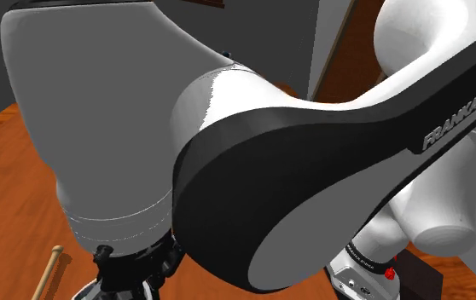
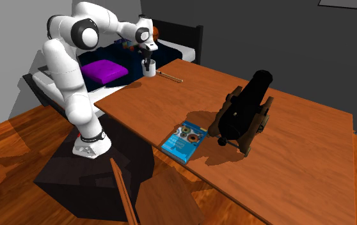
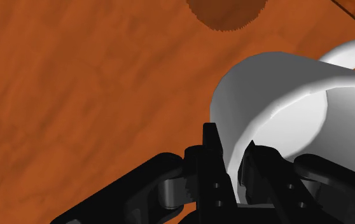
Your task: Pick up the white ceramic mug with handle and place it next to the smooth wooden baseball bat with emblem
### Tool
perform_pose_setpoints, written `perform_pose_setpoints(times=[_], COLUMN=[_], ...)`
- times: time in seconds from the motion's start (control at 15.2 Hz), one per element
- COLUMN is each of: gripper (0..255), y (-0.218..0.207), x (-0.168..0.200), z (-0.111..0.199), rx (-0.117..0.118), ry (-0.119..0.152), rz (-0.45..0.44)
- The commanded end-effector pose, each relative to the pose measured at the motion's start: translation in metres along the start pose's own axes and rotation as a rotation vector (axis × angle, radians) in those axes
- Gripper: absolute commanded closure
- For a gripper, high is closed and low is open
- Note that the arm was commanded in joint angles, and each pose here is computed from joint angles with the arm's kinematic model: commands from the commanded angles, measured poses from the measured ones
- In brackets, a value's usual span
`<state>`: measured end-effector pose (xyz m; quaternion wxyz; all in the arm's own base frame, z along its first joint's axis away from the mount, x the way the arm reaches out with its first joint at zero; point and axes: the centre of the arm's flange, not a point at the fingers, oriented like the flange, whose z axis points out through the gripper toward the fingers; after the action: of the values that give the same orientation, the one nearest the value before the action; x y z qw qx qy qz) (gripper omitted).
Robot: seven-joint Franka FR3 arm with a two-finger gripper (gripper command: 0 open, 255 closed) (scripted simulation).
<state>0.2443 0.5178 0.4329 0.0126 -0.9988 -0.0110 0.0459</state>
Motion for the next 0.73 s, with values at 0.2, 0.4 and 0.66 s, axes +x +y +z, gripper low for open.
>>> perform_pose_setpoints(times=[0.2,0.4,0.66], gripper=[255,255,255], y=[0.000,0.001,0.001], x=[0.003,0.004,0.006], z=[0.026,0.042,0.063], rx=[0.001,0.001,0.001], ry=[0.001,0.001,0.001], rz=[0.000,0.000,0.000])
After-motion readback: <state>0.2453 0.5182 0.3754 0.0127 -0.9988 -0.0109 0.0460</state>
